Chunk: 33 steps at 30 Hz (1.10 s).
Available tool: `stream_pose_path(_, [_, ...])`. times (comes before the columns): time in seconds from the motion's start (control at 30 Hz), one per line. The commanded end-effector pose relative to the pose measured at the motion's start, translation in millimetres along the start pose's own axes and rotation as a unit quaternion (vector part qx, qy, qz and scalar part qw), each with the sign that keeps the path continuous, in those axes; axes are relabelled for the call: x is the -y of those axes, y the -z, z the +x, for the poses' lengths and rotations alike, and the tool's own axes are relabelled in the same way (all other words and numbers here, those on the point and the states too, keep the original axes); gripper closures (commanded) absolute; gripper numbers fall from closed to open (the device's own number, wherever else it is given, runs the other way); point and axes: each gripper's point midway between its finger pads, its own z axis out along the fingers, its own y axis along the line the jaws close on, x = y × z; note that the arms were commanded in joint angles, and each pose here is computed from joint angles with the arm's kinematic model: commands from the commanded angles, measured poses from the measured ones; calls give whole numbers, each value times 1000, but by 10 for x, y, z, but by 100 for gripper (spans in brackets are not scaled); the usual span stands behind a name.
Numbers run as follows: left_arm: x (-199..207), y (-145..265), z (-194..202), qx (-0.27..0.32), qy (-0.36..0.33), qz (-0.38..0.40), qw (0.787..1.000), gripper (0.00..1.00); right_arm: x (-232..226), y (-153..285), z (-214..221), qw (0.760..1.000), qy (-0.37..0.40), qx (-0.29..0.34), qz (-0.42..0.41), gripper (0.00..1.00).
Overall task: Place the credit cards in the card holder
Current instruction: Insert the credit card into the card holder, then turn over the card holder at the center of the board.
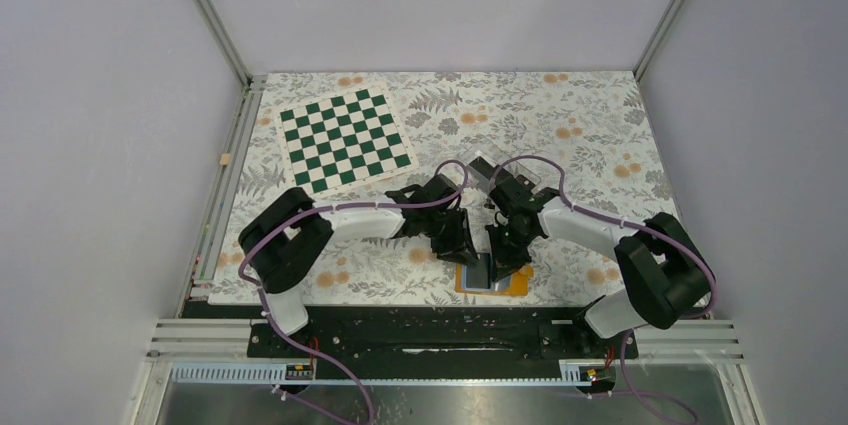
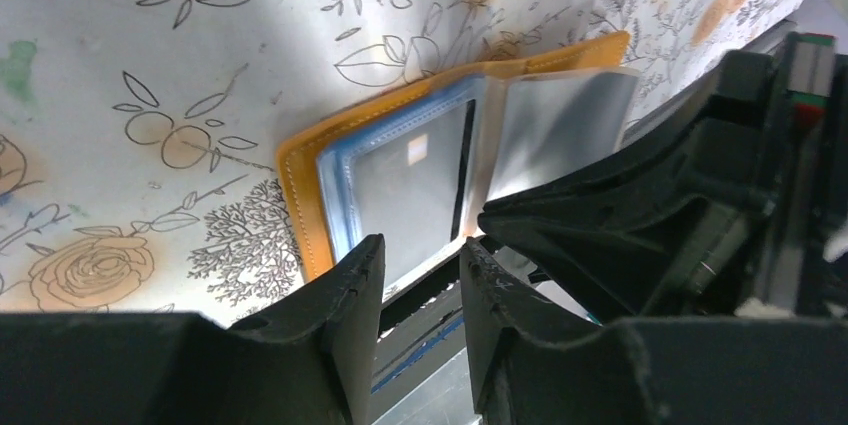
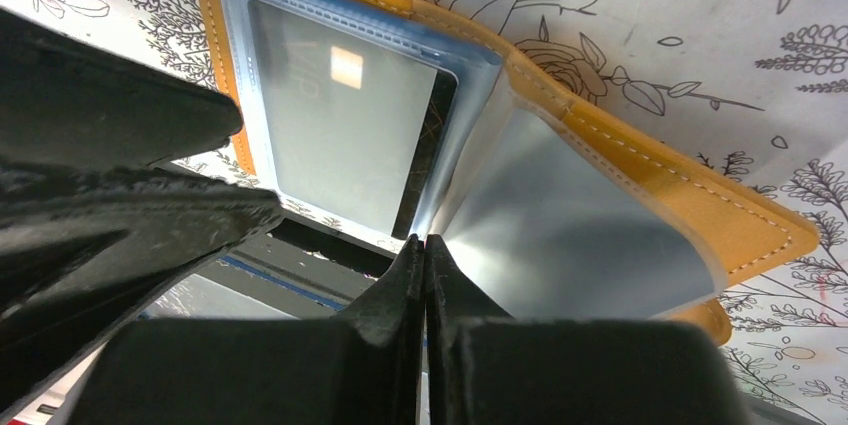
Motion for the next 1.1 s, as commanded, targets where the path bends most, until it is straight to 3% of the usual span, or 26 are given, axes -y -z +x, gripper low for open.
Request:
stream_pose_path(0.0, [5,-109,-5,-6,10,10,1000,65,49,-45,13,1000,-2,-4,14,100])
stream_pose_path(0.17, [-132,-121,-19,-7,1,-31,1000,64,69,-98,33,1000,-8,-18,18,100])
stream_pose_path(0.5, [-136,-178,-7,-17,1,-29,999,65,81,-164,50,999,-14,-33,19,100])
stream_pose_path(0.77, [178,-94,-35,-9,-3,39,999,69,51,-189,37,999,-15,-35,12,100])
stream_pose_path(1.07, [285,-98,0,-21,-13,52,998,74,24,-178,17,999,-15,-31,6,100])
